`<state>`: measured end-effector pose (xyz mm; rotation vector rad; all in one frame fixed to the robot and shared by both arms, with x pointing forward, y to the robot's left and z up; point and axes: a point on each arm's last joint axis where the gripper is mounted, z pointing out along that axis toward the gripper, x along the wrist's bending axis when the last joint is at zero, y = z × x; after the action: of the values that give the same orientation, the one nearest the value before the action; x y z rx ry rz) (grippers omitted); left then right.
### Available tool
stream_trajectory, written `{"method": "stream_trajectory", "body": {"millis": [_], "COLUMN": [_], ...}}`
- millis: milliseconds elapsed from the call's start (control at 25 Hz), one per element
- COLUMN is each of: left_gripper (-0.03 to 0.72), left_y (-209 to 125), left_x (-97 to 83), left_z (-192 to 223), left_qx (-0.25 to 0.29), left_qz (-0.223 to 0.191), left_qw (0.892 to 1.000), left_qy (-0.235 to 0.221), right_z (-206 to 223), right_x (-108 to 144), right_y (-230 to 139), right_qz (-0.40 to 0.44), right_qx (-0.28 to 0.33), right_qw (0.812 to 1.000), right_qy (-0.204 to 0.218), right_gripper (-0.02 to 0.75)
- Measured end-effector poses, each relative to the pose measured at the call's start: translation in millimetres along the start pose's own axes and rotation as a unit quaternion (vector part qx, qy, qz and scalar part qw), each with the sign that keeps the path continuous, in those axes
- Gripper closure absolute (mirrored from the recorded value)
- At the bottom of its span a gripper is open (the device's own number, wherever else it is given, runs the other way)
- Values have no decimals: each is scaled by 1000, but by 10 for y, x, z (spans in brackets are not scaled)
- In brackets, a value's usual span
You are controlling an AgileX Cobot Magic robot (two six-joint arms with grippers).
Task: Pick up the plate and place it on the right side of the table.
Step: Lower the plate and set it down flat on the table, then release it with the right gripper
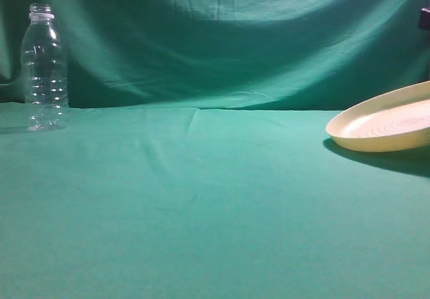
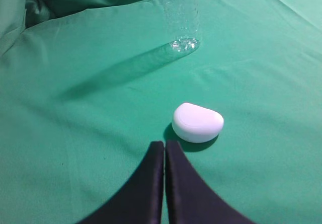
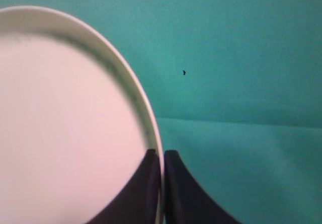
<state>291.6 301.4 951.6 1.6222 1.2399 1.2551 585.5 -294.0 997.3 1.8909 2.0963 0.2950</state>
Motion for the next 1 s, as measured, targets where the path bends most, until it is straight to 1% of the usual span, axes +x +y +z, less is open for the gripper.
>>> {"method": "stream_trajectory", "body": {"millis": [160,240,280,360,400,560,640,680,720,800,880,1000], "left_gripper": [688,688,688,688,688,688,688,688,688,688,688,688], "left_y": [0,0,0,0,0,0,0,0,0,0,0,0], "left_x": [0,0,0,0,0,0,0,0,0,0,0,0], "left_z": [0,0,0,0,0,0,0,0,0,0,0,0], "left_qx": [0,0,0,0,0,0,0,0,0,0,0,0], "left_qz": [0,0,0,0,0,0,0,0,0,0,0,0], "left_qw": [1000,1000,1000,1000,1000,1000,1000,1000,1000,1000,1000,1000], "left_qy": [0,0,0,0,0,0,0,0,0,0,0,0], "right_z": [168,282,334,411,439,441,391,345,291,127,-97,-508], "right_x": [-24,-21,-17,-12,-10,-11,-20,-29,-38,-59,-80,-106], "right_y": [-25,-24,-26,-38,-42,-35,-1,38,80,165,243,280], "right_qz": [2,1,0,-1,-2,-3,-3,-2,-1,1,11,15], "right_qx": [-10,-6,-3,7,10,15,26,32,38,42,31,-14], "right_qw": [1000,1000,1000,1000,1000,1000,1000,999,999,999,999,1000], "right_qy": [0,2,2,3,4,4,3,2,2,0,-2,-6], "right_gripper": [738,738,666,666,585,388,310,288,301,301,301,527]}}
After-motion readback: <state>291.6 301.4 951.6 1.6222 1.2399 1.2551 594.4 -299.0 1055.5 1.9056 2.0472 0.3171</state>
